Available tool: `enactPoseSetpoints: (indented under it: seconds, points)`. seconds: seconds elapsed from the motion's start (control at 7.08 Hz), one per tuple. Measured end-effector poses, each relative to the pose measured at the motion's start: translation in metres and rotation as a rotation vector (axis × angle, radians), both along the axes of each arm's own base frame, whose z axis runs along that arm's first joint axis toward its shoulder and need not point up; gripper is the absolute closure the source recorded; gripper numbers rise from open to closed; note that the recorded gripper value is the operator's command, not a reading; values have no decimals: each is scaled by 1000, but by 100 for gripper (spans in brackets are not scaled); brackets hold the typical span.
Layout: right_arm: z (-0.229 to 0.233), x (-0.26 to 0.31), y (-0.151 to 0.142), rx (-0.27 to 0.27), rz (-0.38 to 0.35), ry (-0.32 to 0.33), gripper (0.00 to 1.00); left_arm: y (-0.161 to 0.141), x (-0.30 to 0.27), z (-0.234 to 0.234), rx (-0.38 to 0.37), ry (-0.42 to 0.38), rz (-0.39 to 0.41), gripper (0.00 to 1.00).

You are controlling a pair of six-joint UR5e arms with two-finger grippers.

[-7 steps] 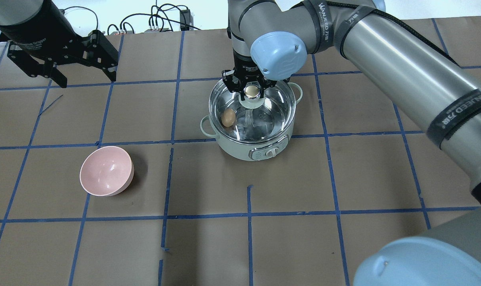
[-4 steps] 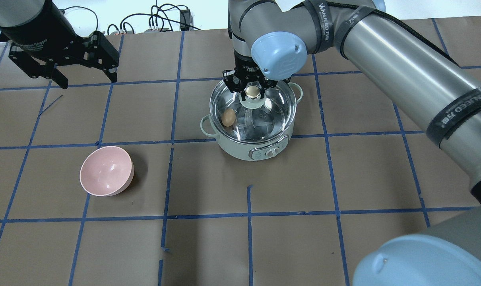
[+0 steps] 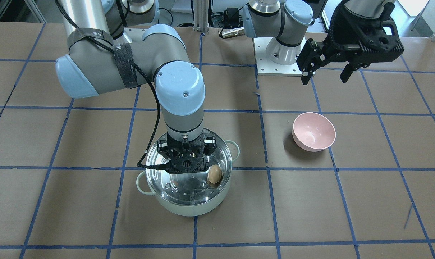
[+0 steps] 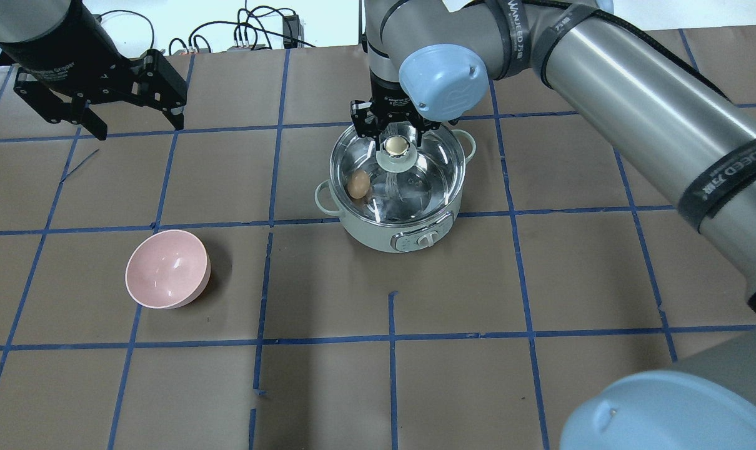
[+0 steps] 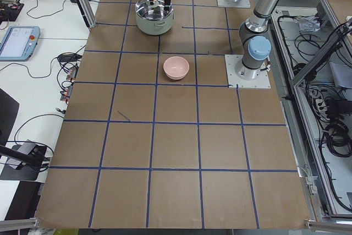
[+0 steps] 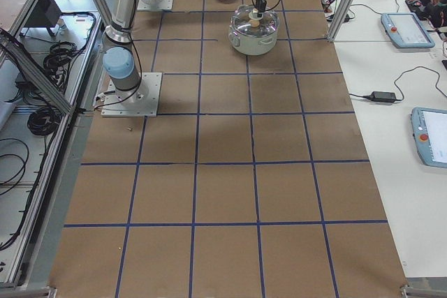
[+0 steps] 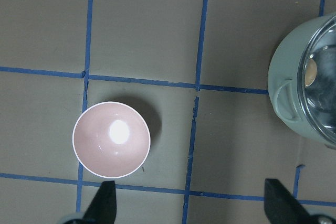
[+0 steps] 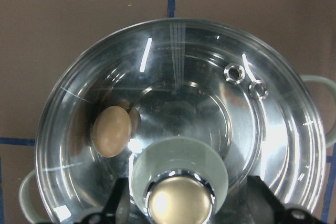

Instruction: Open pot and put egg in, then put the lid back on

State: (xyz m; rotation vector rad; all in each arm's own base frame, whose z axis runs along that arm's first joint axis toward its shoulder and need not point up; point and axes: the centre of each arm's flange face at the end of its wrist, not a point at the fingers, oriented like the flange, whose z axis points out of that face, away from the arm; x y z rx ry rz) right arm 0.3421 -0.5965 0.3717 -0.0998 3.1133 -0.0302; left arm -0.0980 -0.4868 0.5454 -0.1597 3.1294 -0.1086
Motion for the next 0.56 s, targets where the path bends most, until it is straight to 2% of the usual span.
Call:
enactPoseSetpoints:
  seconds: [0.14,0.28,0.56]
  points:
    - [31,-16,8,-11,-24,-23,7,0,0,0,0,1,0,0]
    - [69,-45,21,-2,-60,-34,1,0,0,0,0,1,0,0]
    - [140,-120,62,33,-132,-32,0,1,-2,-1,3,-3,-3,0]
